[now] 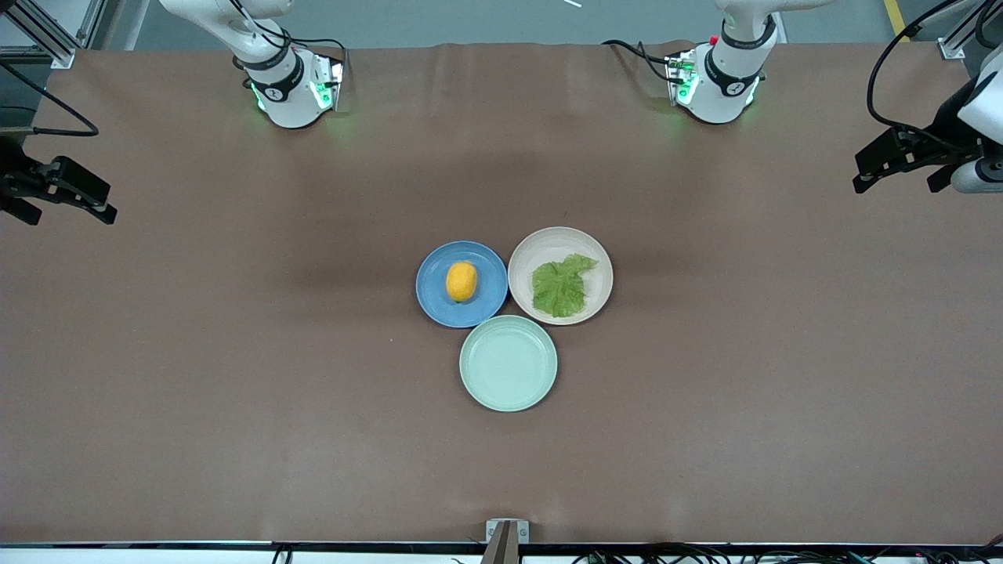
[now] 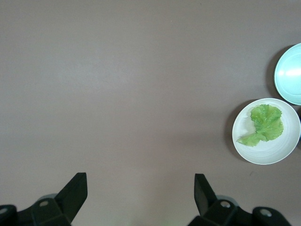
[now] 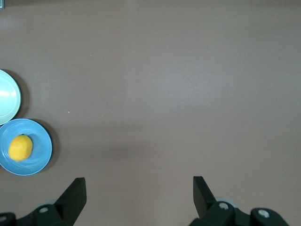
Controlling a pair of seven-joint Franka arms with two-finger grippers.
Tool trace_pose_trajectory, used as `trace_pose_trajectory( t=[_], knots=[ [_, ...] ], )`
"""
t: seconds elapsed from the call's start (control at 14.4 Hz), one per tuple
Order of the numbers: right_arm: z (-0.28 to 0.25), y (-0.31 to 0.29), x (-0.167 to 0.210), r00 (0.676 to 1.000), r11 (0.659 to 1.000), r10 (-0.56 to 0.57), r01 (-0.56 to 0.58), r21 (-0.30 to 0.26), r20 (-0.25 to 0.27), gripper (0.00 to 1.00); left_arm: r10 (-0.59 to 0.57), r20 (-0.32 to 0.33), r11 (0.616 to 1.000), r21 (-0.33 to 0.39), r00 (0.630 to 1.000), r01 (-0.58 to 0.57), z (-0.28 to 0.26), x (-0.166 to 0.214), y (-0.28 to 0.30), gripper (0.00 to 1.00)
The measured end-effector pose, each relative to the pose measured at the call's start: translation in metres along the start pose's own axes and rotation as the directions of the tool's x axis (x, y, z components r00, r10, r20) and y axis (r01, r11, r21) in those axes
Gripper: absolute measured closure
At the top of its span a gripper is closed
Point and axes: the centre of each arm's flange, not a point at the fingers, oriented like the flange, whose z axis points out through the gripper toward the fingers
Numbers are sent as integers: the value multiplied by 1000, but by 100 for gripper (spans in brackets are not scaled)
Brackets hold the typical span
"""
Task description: Pick lemon and lettuce from plates
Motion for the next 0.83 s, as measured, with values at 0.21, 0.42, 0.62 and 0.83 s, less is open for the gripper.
trace_pose_trajectory(
  t=[0.21,0.42,0.62,0.83],
  knots=[
    [0,0,0,1000,1000,0,0,0,-1,0,-1,7,1000,-1,1000,1,3,2,-1,0],
    [0,0,0,1000,1000,0,0,0,-1,0,0,24,1000,3,1000,0,15,14,-2,0],
    [0,-10,0,1000,1000,-17,17,2,-4,0,12,54,1000,15,998,-13,35,31,1,0],
    [5,-61,4,996,996,-87,87,9,-13,0,33,104,999,11,994,-34,67,46,11,0]
  ],
)
